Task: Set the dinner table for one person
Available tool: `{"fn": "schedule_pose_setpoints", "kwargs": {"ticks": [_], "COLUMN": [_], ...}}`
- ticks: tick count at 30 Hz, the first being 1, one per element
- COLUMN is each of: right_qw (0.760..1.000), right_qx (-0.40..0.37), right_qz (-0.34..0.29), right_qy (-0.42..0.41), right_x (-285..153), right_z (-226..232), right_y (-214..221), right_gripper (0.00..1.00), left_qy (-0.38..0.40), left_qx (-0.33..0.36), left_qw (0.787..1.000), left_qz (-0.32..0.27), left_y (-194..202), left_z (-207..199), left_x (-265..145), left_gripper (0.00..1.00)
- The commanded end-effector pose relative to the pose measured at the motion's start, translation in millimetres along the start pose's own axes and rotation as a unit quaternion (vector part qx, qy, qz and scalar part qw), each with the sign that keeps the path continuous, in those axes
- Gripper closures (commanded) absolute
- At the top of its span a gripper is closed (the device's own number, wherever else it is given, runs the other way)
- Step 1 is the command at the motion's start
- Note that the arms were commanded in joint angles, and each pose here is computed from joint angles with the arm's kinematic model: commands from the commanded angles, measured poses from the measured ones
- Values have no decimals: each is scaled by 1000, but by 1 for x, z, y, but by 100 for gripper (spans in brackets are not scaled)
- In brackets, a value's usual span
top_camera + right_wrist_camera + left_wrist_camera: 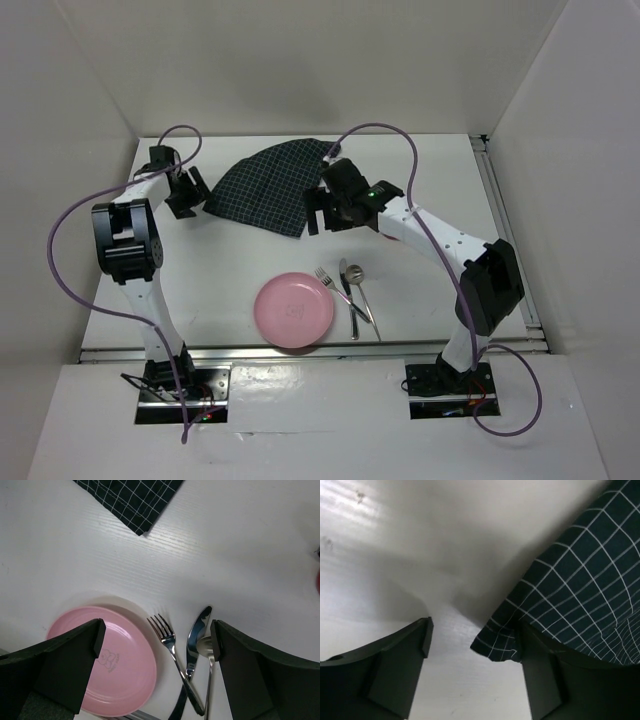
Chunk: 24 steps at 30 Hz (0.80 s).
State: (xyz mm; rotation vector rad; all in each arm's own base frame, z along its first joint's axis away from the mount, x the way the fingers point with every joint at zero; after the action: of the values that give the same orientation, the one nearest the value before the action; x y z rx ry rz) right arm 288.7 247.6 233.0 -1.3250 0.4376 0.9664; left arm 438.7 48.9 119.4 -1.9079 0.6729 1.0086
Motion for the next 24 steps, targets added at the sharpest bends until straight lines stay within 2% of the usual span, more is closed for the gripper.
{"fn": "schedule_pose_setpoints", "kwargs": {"ticks": [1,2,5,6,7,9,11,12,14,15,17,18,20,21,22,23,24], "right_qw": [1000,1000,1000,1000,1000,1000,999,999,998,998,996,994,993,993,992,992,992], "right_qx": [-2,-2,7,13,13,18,28,39,56,66,86,105,118,118,123,123,122], "right_qz": [1,5,3,2,6,3,7,8,16,7,12,3,-2,-5,-7,-7,-12], "right_qy": [0,2,16,16,18,22,29,27,22,13,-3,-7,-27,-28,-25,-25,-27], "right_x": [-4,-2,0,-4,-3,-5,-4,-4,-3,-4,-2,-2,-5,-6,-6,-6,-8], "right_z": [-3,-5,-10,-10,-11,-12,-19,-21,-31,-32,-42,-50,-52,-53,-57,-57,-56], "right_y": [1,3,4,3,6,7,10,8,10,6,6,2,-2,-1,-2,-2,-6], "right_gripper": [0,0,0,0,0,0,0,0,0,0,0,0,0,0,0,0,0], "left_qy": [70,80,118,128,135,161,169,176,181,206,228,251,271,269,260,227,214], "left_qx": [2,3,8,3,-5,11,20,40,63,84,95,111,135,163,176,178,186], "left_qw": [998,997,993,991,990,987,985,983,981,975,968,959,949,945,946,952,954], "left_qz": [0,4,23,26,38,19,27,12,22,22,52,69,90,86,78,99,95], "left_y": [-14,-14,-8,-7,0,1,17,23,45,57,88,113,135,142,131,131,124], "left_z": [-9,-11,-16,-18,-17,-30,-37,-53,-65,-88,-103,-123,-142,-156,-168,-165,-167], "left_x": [12,14,12,8,6,-13,-25,-45,-56,-73,-80,-89,-96,-101,-102,-104,-106], "left_gripper": [19,25,81,93,100,100,100,100,100,100,100,100,100,82,71,66,64]}}
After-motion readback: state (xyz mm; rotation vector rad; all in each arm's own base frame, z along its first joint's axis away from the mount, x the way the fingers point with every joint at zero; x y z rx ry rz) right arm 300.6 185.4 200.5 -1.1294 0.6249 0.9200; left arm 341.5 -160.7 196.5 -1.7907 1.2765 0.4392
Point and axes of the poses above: each gripper's point midway between its finger pads, its own x axis out along the fingers, its own z axis along the line the jaws close on, y = z × x, the point moved 9 cm from there along -x, back along the fingers, and after that the axes turned 4 degrees about x, right-handed, at the moved point
